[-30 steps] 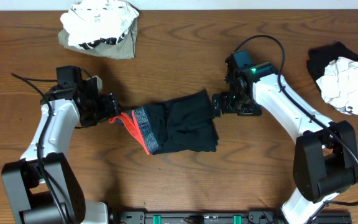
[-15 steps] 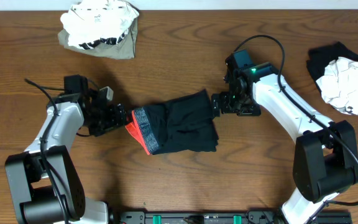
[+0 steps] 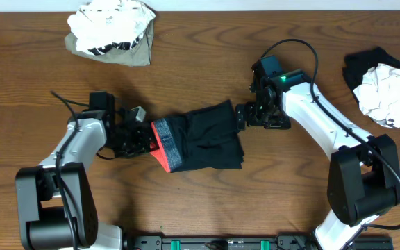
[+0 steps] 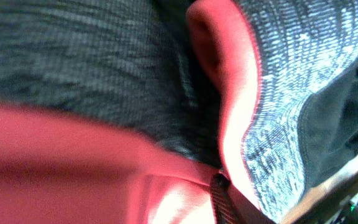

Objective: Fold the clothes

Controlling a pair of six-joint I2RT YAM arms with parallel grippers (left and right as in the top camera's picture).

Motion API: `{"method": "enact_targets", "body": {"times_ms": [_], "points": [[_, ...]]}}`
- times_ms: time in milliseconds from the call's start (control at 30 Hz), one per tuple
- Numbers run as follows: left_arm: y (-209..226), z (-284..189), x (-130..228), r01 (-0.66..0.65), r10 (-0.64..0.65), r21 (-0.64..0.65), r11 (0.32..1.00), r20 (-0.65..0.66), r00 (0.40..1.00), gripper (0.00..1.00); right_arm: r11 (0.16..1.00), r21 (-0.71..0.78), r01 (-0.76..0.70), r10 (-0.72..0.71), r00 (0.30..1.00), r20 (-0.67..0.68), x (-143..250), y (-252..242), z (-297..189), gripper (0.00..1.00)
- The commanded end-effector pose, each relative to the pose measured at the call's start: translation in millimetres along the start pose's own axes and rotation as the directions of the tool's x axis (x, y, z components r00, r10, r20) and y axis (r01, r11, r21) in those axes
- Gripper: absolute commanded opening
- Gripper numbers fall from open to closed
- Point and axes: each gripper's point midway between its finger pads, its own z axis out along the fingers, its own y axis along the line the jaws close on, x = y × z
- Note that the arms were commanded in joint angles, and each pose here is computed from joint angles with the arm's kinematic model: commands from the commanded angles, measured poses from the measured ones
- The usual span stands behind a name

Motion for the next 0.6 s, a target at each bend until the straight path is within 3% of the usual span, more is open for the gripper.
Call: {"method": "enact_targets", "body": {"times_ms": [0, 233, 567], "points": [[-14, 6, 11, -0.043, 0.044, 0.035, 0.998, -0.044, 0.998, 0.31, 1.0, -0.004, 0.012, -0.012, 1.0, -0.006, 2, 2, 1, 0.99], [-43, 2, 17, -0.095, 0.1, 0.113, 0.989, -0.043, 0.994, 0.31, 1.0, -0.008, 0.016, -0.016, 1.0, -0.007, 2, 4, 1, 0.99], [-83, -48, 2, -0.205, 0.183, 0.139, 0.969, 0.157, 0.971, 0.26, 0.999, -0.019, 0.026, -0.026, 1.0, 0.002, 1, 9, 2, 0.99]]}}
